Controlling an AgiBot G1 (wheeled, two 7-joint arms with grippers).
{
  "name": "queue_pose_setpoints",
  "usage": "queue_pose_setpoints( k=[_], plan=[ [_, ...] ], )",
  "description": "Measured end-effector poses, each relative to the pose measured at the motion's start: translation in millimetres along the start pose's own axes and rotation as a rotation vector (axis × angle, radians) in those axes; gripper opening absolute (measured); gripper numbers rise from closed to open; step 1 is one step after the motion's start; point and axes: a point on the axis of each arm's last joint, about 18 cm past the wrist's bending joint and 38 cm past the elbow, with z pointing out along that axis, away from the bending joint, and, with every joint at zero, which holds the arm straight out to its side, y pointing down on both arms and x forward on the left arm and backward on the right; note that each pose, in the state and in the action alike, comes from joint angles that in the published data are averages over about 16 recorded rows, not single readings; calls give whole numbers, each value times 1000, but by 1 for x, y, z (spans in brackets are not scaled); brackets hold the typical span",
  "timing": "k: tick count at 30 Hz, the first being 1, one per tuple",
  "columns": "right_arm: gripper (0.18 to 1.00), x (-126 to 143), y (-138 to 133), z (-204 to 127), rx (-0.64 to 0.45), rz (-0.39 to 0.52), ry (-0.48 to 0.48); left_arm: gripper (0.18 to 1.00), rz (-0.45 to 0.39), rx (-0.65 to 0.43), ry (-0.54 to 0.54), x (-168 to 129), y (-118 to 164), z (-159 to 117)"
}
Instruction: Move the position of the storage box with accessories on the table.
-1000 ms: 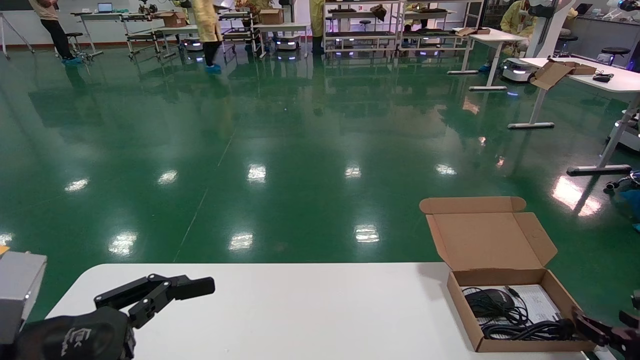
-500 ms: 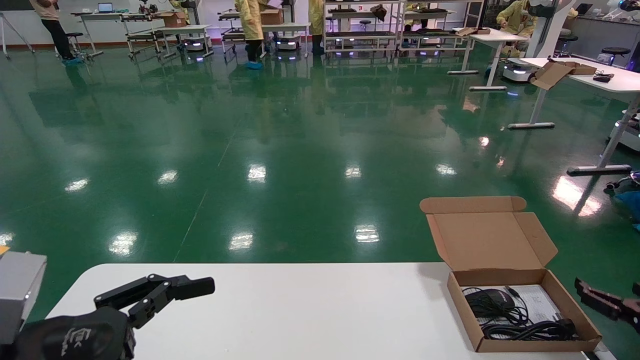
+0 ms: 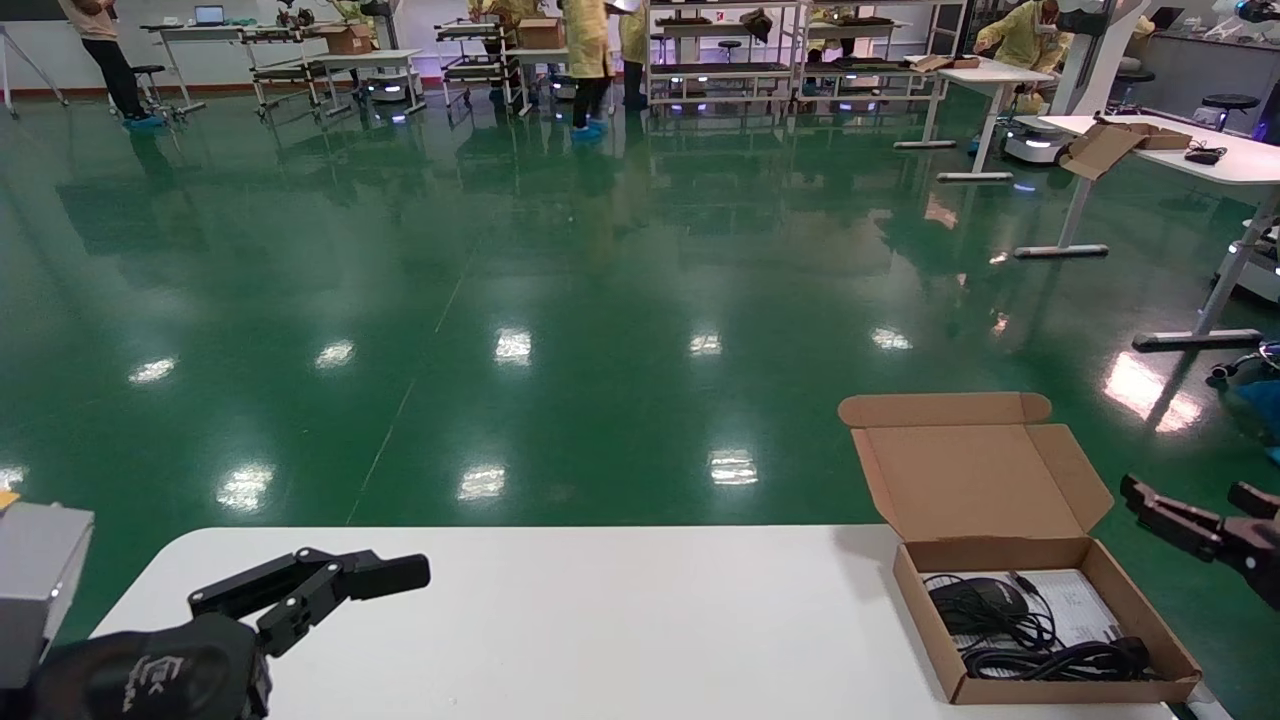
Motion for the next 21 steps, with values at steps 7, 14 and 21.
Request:
queue_pose_setpoints(
  k=[7,14,21],
  plan=[
    [1001,-21,-5,0,27,18,-101,1000,0,0,0,0,0,0],
    [1001,-58,-21,-5,81,41,-277,1000,0,0,0,0,0,0],
    [1001,-94,-39,-19,128,48,-460,1000,0,0,0,0,0,0]
  ],
)
